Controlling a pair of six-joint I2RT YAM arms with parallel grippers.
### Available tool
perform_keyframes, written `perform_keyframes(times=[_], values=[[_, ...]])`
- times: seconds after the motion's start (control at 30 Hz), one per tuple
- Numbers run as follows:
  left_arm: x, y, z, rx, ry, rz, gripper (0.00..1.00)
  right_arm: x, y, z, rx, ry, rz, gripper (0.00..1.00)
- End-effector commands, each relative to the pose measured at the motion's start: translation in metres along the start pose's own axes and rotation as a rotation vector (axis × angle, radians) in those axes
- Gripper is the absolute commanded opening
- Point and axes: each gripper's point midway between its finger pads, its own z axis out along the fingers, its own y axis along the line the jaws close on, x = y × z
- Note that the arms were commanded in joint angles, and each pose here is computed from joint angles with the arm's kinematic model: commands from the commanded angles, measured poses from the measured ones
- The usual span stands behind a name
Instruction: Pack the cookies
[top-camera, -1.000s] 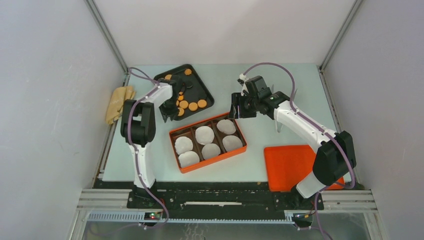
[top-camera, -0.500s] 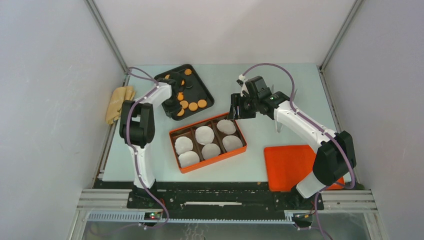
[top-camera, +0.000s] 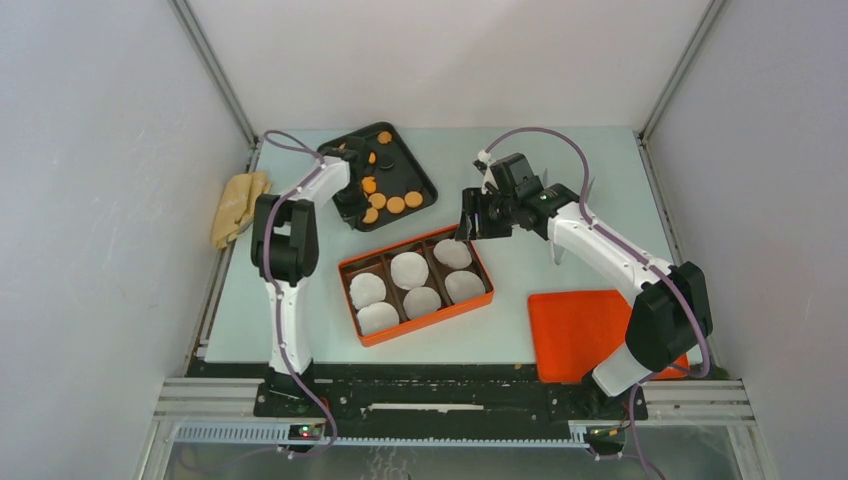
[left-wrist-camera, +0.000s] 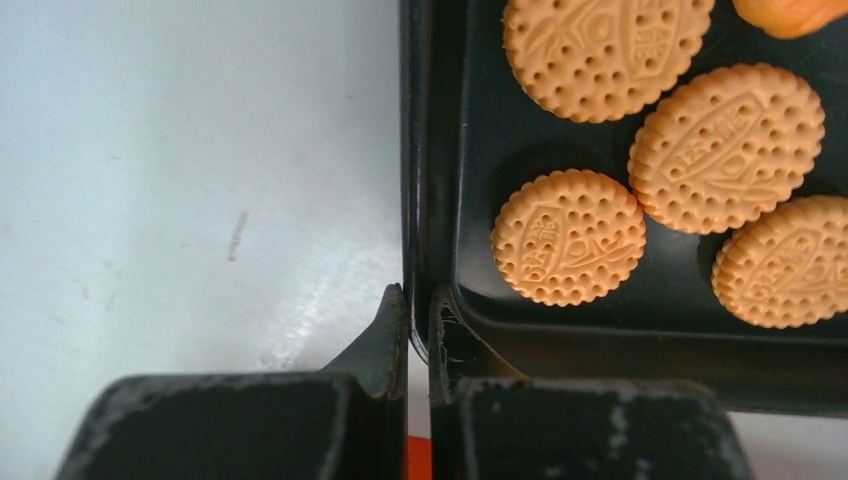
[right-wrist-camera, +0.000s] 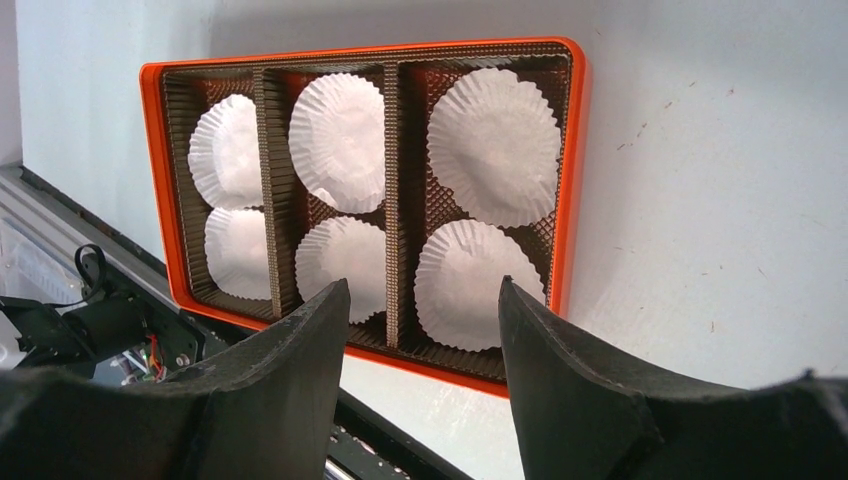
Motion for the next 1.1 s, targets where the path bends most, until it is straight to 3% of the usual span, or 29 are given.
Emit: perform_keyframes(times=[0.0,0.1,0.53,0.8,0.97,1.07], values=[[0.005,-0.072,-0.026,0.179,-0.029,0.125,0.00,-0.008,-0.002,-0.009,0.006,-0.043,-0.020,0.65],[0.028,-0.118,-0.034,0.300,0.030,0.189,0.00,-0.007,-0.005,-0.007,0.018,-0.041,-0.008,0.65],[0.083,-0.217,-0.072,0.537,0.067,0.322,0.00,-0.012,-0.053,-0.015,0.115,-0.103,0.124,0.65],[0.120,-0.228,-0.086,0.581,0.089,0.399,0.01,-0.019,-0.071,-0.019,0.136,-0.135,0.184,0.65],[0.100,-0.213,-0.091,0.527,-0.004,0.374,0.25,-0.015,-0.071,-0.018,0.135,-0.120,0.174,0.65],[0.066,-0.197,-0.119,0.483,-0.153,0.344,0.38,-0.010,-0.068,-0.018,0.142,-0.115,0.155,0.65]])
